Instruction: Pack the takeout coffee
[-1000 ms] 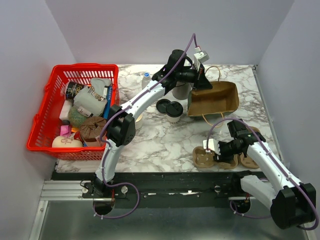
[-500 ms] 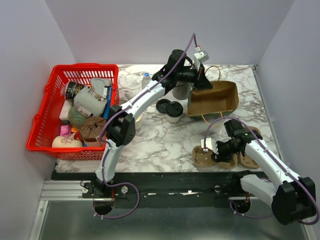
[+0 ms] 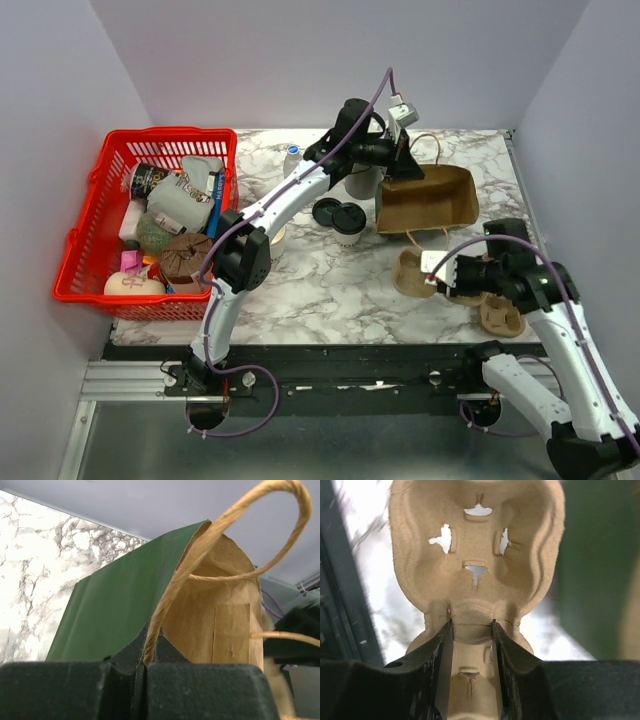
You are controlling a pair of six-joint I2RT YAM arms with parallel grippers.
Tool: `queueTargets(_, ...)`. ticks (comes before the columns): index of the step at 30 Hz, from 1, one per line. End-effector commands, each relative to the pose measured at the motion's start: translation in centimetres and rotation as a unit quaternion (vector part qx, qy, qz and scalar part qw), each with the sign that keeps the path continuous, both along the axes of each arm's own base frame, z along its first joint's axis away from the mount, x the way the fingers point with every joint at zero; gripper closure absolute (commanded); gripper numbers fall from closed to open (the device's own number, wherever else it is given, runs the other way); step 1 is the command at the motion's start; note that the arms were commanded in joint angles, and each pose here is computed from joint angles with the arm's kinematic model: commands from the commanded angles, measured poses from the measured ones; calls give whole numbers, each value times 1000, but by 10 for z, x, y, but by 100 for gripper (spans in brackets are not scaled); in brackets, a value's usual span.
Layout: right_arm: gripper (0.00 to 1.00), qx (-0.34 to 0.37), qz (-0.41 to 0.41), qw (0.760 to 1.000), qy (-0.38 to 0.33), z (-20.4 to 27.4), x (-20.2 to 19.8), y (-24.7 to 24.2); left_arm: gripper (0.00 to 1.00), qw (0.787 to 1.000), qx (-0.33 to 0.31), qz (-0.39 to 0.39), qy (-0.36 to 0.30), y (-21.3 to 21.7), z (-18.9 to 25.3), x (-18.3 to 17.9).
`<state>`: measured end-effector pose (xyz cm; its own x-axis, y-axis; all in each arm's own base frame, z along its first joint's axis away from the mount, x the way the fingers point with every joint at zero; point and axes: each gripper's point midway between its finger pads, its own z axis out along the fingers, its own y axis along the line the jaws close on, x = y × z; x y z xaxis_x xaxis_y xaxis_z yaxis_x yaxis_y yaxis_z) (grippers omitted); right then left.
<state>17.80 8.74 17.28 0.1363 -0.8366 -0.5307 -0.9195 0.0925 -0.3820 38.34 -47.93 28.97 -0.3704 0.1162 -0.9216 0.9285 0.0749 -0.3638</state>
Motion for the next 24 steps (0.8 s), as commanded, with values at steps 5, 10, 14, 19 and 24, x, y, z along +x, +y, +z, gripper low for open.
queueTargets(5,67,135,-12,983,-121,156,-22,20,100,998,26,-28,-46,7,-2,-6)
queueTargets(10,67,206,-35,955,-212,234,-1,28,100,998,25,-35,-53,6,4,-13)
queueTargets(14,68,231,-28,941,-246,272,11,34,100,998,28,-32,-57,4,8,-17)
queueTargets(19,67,257,18,935,-243,278,14,52,100,998,26,-46,-39,3,10,-28)
queueTargets(24,67,270,71,940,-197,252,13,71,100,998,8,-57,-22,5,28,-41)
